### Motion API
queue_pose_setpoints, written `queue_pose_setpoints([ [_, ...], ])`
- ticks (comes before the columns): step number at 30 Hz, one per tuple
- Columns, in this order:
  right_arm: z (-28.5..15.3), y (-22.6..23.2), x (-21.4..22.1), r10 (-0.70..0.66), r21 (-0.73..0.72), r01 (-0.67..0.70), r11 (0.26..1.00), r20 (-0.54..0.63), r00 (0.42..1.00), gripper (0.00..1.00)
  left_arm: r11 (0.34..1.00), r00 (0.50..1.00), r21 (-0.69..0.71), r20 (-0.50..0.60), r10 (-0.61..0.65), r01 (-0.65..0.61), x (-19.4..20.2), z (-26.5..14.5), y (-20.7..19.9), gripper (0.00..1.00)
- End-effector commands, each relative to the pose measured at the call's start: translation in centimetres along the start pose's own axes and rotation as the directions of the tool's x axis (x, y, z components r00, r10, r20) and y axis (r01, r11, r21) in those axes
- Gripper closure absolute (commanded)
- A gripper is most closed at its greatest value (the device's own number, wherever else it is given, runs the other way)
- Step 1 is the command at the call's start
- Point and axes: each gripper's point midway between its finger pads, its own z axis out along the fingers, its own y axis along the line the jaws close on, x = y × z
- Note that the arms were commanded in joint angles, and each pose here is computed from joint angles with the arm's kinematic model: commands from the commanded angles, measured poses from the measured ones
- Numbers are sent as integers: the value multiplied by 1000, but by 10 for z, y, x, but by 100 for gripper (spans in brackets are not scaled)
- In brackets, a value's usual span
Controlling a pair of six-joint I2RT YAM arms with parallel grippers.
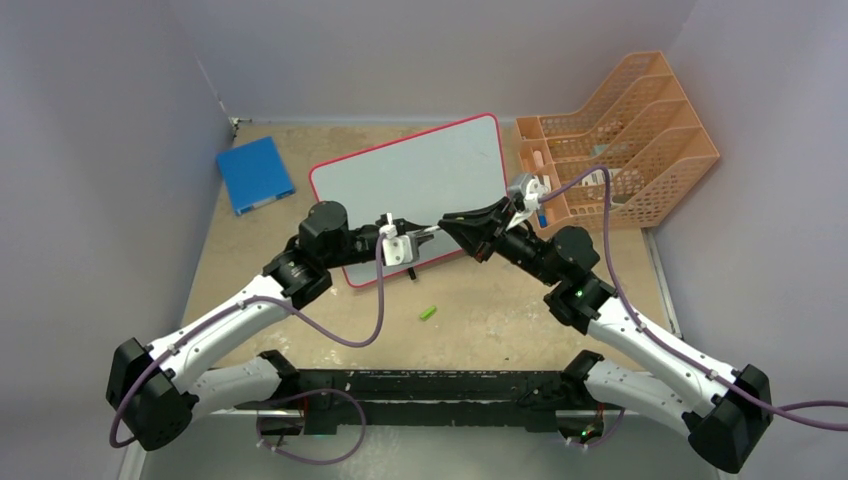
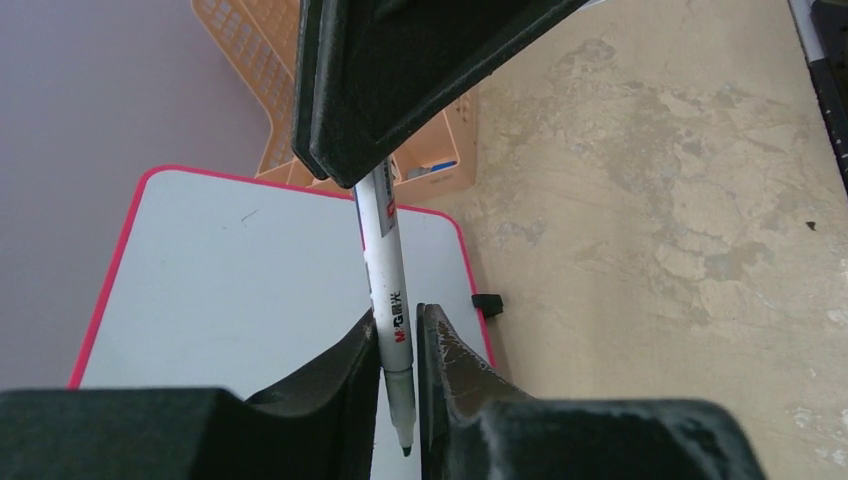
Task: Write a sentence on the whiteboard
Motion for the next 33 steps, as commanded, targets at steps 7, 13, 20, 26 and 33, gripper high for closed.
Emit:
queue_pose_setpoints([
  [7, 3, 13, -30, -7, -29, 7, 1000, 27, 1000, 98, 991, 993, -50, 9, 122, -121, -16, 0, 21, 100],
  [13, 7, 3, -10, 18, 45, -8, 999, -226, 974, 63, 982, 981, -17, -48, 186, -187, -2, -7, 13, 100],
  [20, -4, -3, 17, 104, 129, -52, 990, -438, 893, 43, 973, 970, 20, -70, 232, -231, 5, -12, 5, 100],
  [26, -5, 1, 20, 117, 125, -61, 990, -517, 848, 42, 969, 965, 60, -96, 243, -238, 10, -16, -1, 100],
  [33, -8, 0, 27, 128, 131, -63, 989, -576, 807, 47, 969, 964, 66, -104, 245, -239, 12, -15, -1, 100],
])
